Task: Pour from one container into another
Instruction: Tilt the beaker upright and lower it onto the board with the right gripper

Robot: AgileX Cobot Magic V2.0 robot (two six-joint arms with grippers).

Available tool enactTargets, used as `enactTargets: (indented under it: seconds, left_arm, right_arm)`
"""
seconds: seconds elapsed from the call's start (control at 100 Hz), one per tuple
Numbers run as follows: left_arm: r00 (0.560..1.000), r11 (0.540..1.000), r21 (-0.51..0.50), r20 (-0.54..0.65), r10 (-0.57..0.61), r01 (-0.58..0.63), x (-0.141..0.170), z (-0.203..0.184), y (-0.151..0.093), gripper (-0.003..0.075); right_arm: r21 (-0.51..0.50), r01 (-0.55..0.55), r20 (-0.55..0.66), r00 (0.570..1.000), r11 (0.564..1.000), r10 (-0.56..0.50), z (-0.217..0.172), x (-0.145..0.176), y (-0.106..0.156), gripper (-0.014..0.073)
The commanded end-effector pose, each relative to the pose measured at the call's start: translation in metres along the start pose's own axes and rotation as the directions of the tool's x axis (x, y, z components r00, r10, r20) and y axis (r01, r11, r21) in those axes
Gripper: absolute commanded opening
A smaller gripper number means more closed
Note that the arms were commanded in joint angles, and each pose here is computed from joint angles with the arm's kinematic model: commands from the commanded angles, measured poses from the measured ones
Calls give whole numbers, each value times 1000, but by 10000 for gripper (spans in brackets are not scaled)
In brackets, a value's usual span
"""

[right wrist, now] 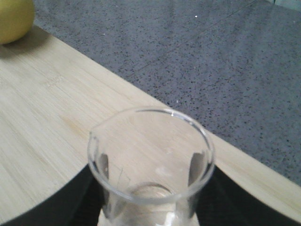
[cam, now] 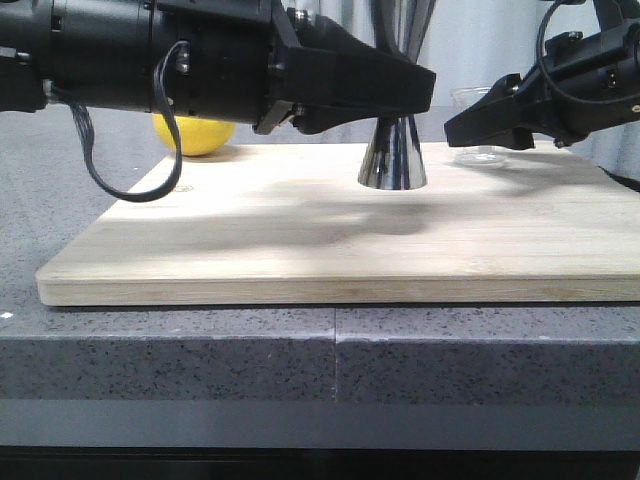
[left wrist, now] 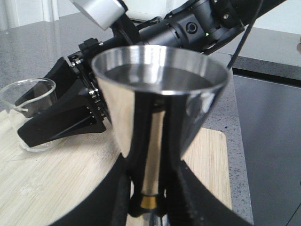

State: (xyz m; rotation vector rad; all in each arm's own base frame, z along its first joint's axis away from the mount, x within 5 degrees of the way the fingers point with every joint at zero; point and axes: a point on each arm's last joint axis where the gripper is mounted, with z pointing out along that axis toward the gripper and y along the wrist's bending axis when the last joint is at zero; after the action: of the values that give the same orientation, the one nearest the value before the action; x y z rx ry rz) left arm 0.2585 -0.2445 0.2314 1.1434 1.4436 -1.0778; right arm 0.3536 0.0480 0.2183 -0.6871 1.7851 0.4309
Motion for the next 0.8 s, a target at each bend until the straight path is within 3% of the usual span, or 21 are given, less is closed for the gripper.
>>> enactTargets:
  seconds: [0.0, 0.79]
  left_arm:
    - [991, 1000, 12, 133, 25, -27, -34, -6, -5, 38]
    - [991, 1000, 12, 133, 25, -27, -34, -6, -5, 38]
  right_arm:
    - [-4, 17, 105, 994, 1000, -17, -5, -20, -3, 291]
    - [-5, 13, 98, 995, 1000, -12, -3, -15, -6, 296]
